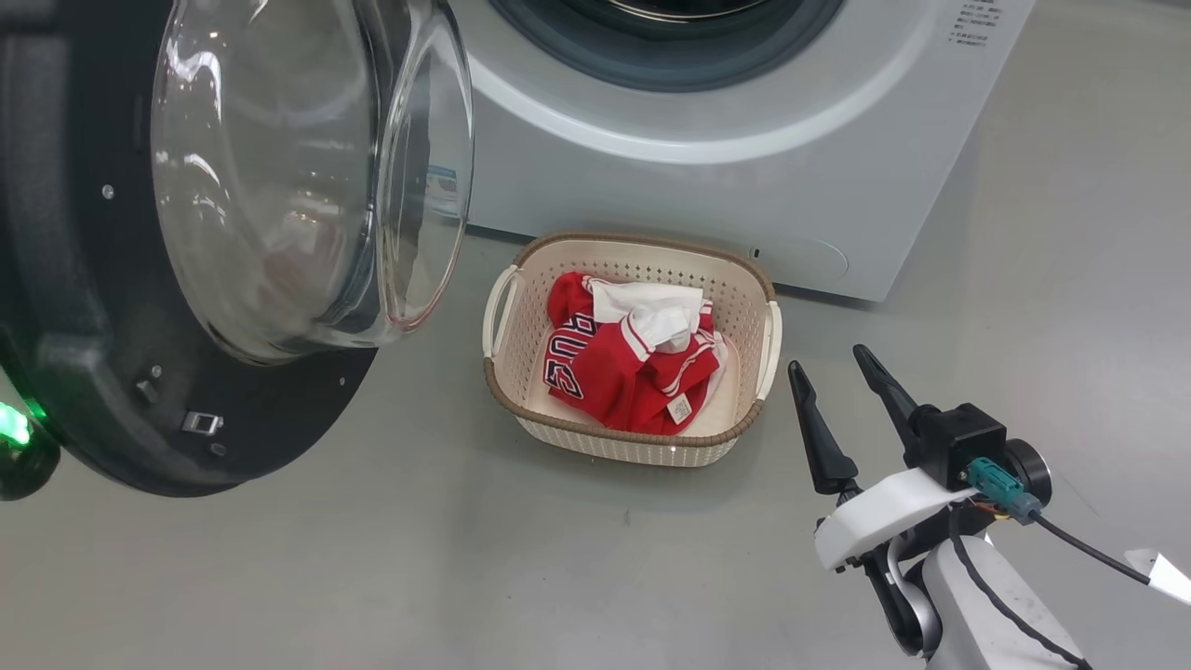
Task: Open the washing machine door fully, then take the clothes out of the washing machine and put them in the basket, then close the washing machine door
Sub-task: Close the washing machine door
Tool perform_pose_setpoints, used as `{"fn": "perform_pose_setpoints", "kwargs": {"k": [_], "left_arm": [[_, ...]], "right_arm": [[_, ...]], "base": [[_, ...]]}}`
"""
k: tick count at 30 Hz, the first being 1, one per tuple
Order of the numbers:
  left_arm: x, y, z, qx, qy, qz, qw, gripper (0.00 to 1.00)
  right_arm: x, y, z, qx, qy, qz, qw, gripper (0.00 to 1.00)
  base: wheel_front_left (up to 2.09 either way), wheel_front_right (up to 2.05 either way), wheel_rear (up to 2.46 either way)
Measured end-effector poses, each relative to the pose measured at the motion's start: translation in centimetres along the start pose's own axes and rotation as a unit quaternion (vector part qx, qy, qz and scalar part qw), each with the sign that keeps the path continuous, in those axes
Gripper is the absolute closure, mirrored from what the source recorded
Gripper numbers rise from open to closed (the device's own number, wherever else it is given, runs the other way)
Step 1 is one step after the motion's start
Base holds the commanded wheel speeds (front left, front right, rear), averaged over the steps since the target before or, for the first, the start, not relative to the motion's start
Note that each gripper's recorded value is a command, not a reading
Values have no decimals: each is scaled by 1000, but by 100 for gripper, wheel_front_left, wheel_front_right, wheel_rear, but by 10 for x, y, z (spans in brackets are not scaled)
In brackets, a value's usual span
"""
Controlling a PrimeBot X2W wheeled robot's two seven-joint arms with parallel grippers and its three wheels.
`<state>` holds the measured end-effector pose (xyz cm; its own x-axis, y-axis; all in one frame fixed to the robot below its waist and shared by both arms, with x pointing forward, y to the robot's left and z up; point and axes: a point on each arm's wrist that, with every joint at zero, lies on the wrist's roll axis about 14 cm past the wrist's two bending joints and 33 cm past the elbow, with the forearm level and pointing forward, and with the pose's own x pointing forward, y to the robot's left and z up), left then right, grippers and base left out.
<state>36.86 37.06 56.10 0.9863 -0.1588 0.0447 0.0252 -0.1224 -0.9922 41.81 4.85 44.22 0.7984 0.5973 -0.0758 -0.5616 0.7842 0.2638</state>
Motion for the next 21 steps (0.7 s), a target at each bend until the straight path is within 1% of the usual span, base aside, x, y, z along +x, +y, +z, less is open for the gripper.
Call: {"fn": "perform_pose_setpoints", "kwargs": {"k": [4, 10, 15, 17, 21], "left_arm": [[5, 1, -21, -2, 58, -3, 998, 100], [11, 6, -52, 1, 133, 3, 991, 100], [9, 11, -66, 1, 166, 5, 986, 100], [10, 10, -73, -8, 179, -1, 984, 100], [17, 11, -93, -16, 216, -10, 976, 100]], "right_arm": [[-3, -6, 2, 5, -2, -10, 1000, 0], [-5, -10, 3, 6, -3, -18, 1000, 0], [-9, -11, 3, 7, -3, -19, 1000, 0], [-10, -13, 5, 7, -4, -23, 1000, 0], [-15, -18, 8, 7, -8, -32, 999, 0]], "base": [[0, 0, 0], [0, 0, 0], [0, 0, 0], [0, 0, 0], [0, 0, 0]]}}
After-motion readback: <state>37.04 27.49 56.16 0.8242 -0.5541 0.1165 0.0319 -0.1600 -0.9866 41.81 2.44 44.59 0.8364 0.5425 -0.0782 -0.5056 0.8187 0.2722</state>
